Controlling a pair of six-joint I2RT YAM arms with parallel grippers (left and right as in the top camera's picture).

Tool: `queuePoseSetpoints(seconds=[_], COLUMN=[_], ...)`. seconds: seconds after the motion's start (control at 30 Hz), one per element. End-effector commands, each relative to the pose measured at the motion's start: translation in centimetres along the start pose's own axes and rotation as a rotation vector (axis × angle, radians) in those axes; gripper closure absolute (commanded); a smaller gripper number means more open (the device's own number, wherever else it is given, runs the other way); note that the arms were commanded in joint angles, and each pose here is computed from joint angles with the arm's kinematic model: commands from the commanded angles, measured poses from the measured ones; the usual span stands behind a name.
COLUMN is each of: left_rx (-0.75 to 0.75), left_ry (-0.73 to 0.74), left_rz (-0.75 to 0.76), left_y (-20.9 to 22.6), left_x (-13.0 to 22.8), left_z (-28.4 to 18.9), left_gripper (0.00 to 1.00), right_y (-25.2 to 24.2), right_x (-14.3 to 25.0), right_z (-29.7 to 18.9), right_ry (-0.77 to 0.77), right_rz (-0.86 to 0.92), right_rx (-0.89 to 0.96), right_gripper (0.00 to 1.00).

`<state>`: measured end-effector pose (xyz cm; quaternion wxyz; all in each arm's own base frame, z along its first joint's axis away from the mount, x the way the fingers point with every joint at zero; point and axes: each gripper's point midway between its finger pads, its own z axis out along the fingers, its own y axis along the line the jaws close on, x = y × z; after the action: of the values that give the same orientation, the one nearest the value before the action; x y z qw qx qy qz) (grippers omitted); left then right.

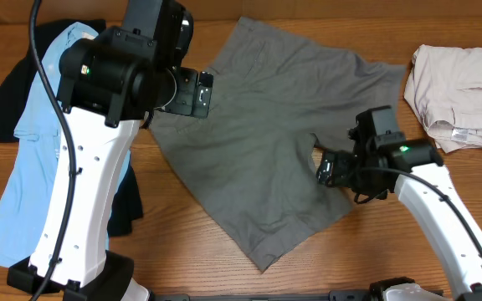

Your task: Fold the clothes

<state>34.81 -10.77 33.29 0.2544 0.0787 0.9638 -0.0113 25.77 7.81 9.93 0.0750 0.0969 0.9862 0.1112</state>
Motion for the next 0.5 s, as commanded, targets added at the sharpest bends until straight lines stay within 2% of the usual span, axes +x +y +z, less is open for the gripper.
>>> queuePoseSetpoints(seconds=[0.0, 0.2, 0.27, 0.3, 0.37, 0.4, 0.47], left_rx=[-0.031, -0.051, -0.052, -0.051, -0.051, -0.052, -0.055], left_ry=[-0.013, 0.013, 0.02, 0.024, 0.033, 0.04, 0.056], left_rz=[-0.029, -0.015, -0.014, -0.013, -0.013, -0.012, -0.011], left_y=[0.5, 0.5, 0.4, 0.3, 0.1, 0.1, 0.1], left_x=[0.0, 0.2, 0.3, 0.3, 0.6, 0.7, 1.2], left_z=[0.2, 2.9, 4.2, 4.8, 6.0, 6.6, 7.7], left_gripper=[0.0, 0.0, 0.0, 0.0, 0.0, 0.0, 0.0], right_y=[-0.4, -1.6, -1.8, -1.8, -1.8, -1.8, -1.8], right_x=[0.5, 1.6, 1.9, 1.9, 1.8, 1.8, 1.9], right_z=[2.5, 6.5, 7.1, 7.2, 7.3, 7.3, 7.3], right_ry=[-0.013, -0.003, 0.011, 0.013, 0.012, 0.012, 0.015], right_rz=[-0.081, -0.083, -0.079, -0.079, -0.074, -0.071, -0.064], right_rx=[-0.016, -0.011, -0.007, -0.007, -0.01, -0.009, -0.008], right_gripper=[0.0, 0.01, 0.06, 0.12, 0.35, 0.52, 0.7])
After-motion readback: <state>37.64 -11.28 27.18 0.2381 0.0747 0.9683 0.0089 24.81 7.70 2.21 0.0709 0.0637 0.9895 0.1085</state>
